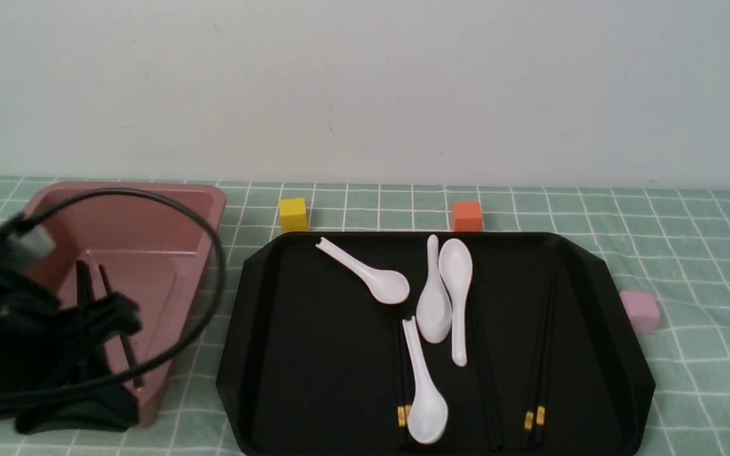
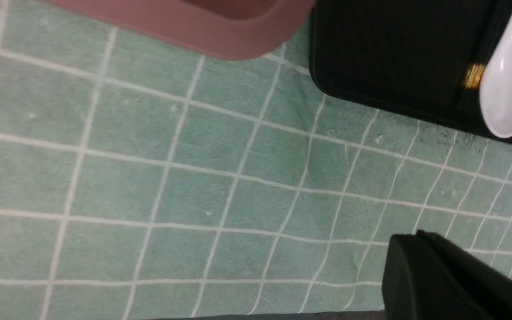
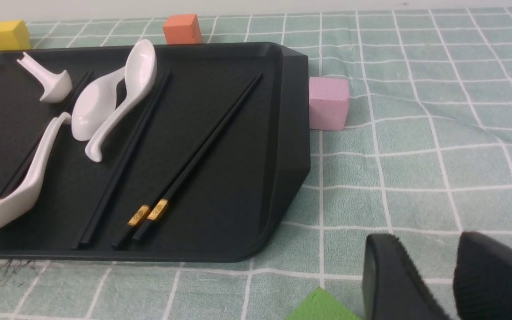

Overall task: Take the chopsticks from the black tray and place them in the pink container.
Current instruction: 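Reach over to the black tray and grasp a pair of chopsticks with the left gripper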

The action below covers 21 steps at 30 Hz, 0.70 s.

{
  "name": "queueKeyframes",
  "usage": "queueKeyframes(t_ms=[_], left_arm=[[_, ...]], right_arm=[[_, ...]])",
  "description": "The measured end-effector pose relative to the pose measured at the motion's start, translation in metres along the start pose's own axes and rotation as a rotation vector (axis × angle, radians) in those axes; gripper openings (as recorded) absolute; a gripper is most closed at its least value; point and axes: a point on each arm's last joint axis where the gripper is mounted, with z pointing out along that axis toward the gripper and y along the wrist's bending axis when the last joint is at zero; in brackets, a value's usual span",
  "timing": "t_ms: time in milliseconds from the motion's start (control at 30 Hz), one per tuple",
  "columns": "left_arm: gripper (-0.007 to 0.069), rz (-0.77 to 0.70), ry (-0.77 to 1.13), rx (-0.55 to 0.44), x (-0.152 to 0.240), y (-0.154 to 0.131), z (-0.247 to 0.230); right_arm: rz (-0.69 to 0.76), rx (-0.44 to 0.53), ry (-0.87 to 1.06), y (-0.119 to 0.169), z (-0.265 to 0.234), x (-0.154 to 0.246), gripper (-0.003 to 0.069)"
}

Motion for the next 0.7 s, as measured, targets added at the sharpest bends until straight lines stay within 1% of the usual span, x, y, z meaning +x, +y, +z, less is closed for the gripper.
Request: queueKeyframes(t_ms=[100,167,233,267,300,333,367,400,467,500,567,633,700], left_arm=[[-0.0013,0.052,0.056,-0.032,-0.003,-0.03,0.027],[-0.0012,0.071,0.064,-0.054,-0.004,-0.044,0.04],[0.0006,0.109,0.07,-0.103,-0.005,-0.067,0.064],[0.0009,0.119,0.071,-0.108,-0.006,-0.069,0.066],[0.0038,0.139,0.074,-0.146,-0.007,-0.082,0.083],[0.0046,0.143,0.067,-0.155,-0.008,-0.086,0.086],[0.0083,0.161,0.076,-0.191,-0.008,-0.097,0.103],[0.0099,0.165,0.068,-0.197,-0.01,-0.101,0.106],[0.0161,0.189,0.066,-0.231,-0.012,-0.117,0.127],[0.0167,0.195,0.065,-0.233,-0.012,-0.118,0.128],[0.0237,0.223,0.05,-0.245,-0.015,-0.134,0.145],[0.0286,0.245,0.036,-0.238,-0.018,-0.148,0.155],[0.0309,0.259,0.035,-0.236,-0.02,-0.157,0.166]], right_arm=[[0.0,0.0,0.0,0.0,0.0,0.0,0.024],[0.0,0.0,0.0,0.0,0.0,0.0,0.024],[0.0,0.0,0.0,0.0,0.0,0.0,0.024],[0.0,0.0,0.0,0.0,0.0,0.0,0.024],[0.0,0.0,0.0,0.0,0.0,0.0,0.024],[0.0,0.0,0.0,0.0,0.0,0.0,0.024],[0.0,0.0,0.0,0.0,0.0,0.0,0.024],[0.0,0.0,0.0,0.0,0.0,0.0,0.024],[0.0,0.0,0.0,0.0,0.0,0.0,0.024],[0.0,0.0,0.0,0.0,0.0,0.0,0.024],[0.0,0.0,0.0,0.0,0.0,0.0,0.024],[0.0,0.0,0.0,0.0,0.0,0.0,0.024],[0.0,0.0,0.0,0.0,0.0,0.0,0.024]])
